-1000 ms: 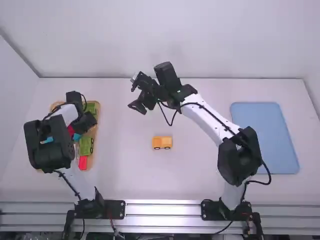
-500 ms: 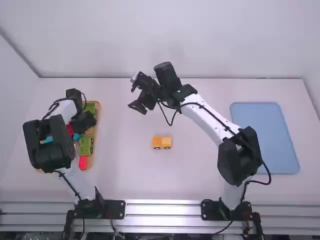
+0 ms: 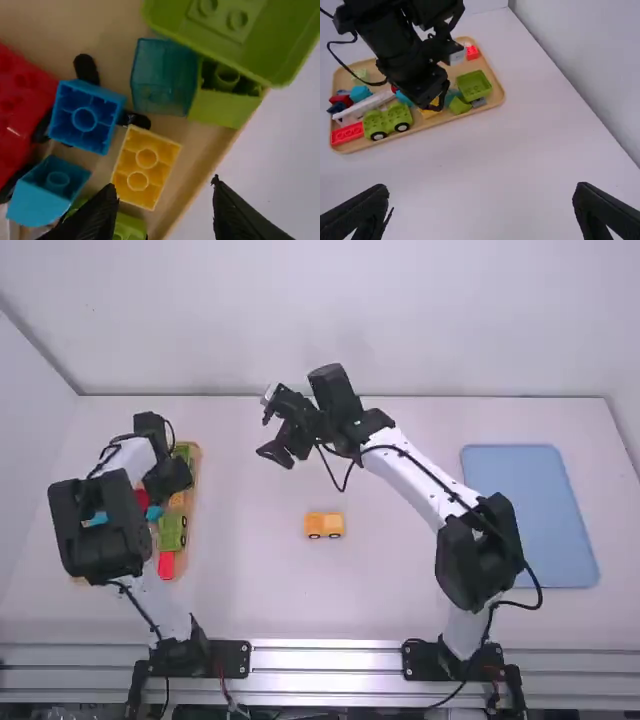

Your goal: Assemble lego blocks to make yellow taxi

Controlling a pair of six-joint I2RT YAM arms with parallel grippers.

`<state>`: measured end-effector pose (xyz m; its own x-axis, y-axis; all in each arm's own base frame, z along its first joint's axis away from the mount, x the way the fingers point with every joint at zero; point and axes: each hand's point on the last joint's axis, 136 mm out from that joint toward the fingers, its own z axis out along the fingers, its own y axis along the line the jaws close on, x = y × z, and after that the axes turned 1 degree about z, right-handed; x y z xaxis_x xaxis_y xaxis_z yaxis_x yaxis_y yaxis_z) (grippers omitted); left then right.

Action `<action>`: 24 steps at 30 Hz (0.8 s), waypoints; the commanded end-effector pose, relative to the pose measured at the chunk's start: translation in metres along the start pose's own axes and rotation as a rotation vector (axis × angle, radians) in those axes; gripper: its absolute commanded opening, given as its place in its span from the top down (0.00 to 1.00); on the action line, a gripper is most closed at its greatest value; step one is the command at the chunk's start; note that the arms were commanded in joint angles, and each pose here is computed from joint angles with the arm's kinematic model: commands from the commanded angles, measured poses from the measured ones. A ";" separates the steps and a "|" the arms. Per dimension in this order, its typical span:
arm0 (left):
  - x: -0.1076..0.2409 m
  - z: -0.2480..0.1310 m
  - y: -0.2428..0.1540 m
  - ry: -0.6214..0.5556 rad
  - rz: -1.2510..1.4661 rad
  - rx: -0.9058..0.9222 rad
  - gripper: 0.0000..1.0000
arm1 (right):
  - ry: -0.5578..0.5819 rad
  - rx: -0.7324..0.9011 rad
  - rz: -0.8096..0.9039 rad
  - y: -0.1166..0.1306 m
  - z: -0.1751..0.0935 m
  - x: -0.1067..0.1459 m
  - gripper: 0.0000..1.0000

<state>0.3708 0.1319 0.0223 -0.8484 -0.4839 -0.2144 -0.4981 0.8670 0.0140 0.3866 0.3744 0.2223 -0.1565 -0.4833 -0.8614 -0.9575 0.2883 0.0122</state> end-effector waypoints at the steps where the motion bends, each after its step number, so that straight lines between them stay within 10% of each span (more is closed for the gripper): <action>1: 0.011 0.011 0.009 0.026 0.082 -0.019 0.51 | -0.003 -0.005 0.000 0.000 0.001 -0.002 0.02; 24: 0.014 0.020 0.011 0.015 0.231 0.033 0.50 | 0.026 0.047 0.014 -0.013 -0.003 0.005 0.02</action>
<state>0.3621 0.1415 0.0070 -0.9303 -0.2962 -0.2162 -0.3114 0.9495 0.0391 0.3928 0.3662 0.2167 -0.1817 -0.5017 -0.8458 -0.9455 0.3254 0.0101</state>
